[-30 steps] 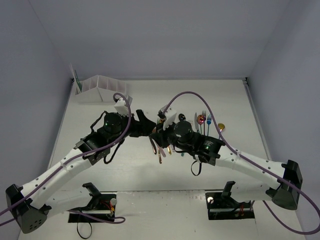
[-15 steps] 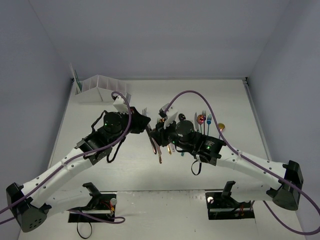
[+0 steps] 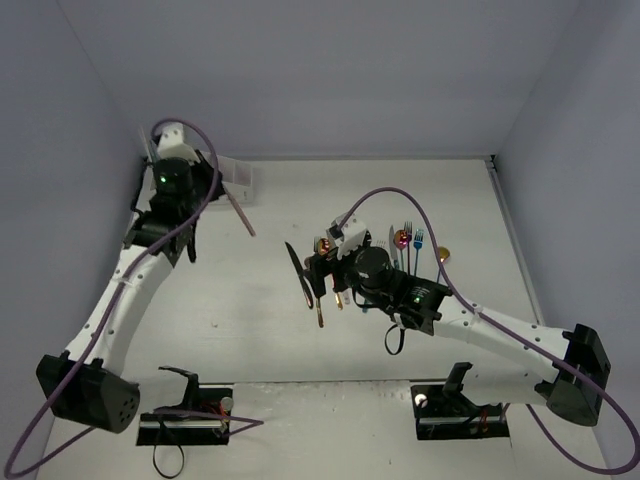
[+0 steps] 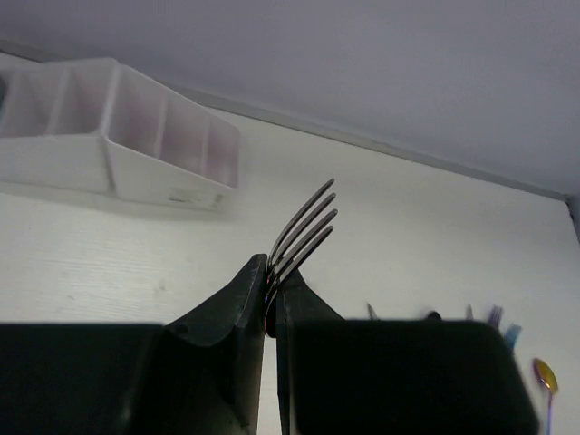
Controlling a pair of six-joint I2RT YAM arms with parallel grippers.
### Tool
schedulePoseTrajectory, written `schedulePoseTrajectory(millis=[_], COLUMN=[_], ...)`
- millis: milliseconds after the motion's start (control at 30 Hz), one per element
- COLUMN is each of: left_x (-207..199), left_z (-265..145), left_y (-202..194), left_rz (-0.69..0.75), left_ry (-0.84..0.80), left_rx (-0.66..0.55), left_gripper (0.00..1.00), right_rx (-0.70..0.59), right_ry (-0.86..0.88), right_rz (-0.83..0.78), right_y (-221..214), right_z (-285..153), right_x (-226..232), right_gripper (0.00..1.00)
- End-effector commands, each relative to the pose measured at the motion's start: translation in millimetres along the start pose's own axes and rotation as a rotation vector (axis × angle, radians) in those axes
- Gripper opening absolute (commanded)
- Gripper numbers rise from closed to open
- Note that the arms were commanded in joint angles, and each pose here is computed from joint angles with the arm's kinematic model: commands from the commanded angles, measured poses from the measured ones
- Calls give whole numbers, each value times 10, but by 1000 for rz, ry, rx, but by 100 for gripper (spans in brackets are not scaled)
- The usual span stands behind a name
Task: Sort the eating utensils into containers
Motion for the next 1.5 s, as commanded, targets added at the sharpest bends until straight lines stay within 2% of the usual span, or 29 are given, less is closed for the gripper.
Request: schedulePoseTrajectory(millis=[0,100,167,233,267,433,500,667,933,1200,1300,1400,1467], left_x=[204,429,615,777,901,1145,1310,1470,1731,1786,1816,1809,1769], left_z=[227,526,822,904,1096,1391,1621,1877,2295,2386,2366,2302,2219], left_y=[909,1291,1375,1697,1657,2059,2006,1981,1440,1098,1019,986,1044], left_rz=[74,110,127,135,140,204,221,266,280,291,300,294,291], left_ry=[-3,46,83,117,138,182,212,239,225,199,204,201,202], left_rx=[-185,-244,-248,-316,-297,-378,-353,-351,-265,-184,-166,-154,-170], left_gripper=[0,0,0,0,0,0,0,0,0,0,2,14,18], right_rx=[-85,-60,-50,-37,-26,27,37,71,106,119,129,144,145], right_ry=[-55,-63,-63,-53,-50,-51,-48,-30,-43,-80,-99,-103,-107], right_rz=[23,10,11,20,21,15,21,37,60,79,95,105,107], right_y=[132,40,1,-38,-70,-233,-272,-376,-513,-583,-630,-681,-694], right_z=[-34,-1,10,27,48,130,136,170,180,183,189,186,170], right_x=[-124,-156,-181,-203,-207,-234,-245,-255,-346,-412,-436,-443,-450], right_gripper=[84,84,84,84,84,85,85,85,85,84,84,84,84])
Point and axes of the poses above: each gripper's point midway between its finger pads, its own z axis out along the fingers, its own x axis along the line the jaws close on, y = z × x, the point moved 4 cm from there along -z, back along the fingers, and after that the axes turned 2 degrees about -z, right-handed, at the moved point
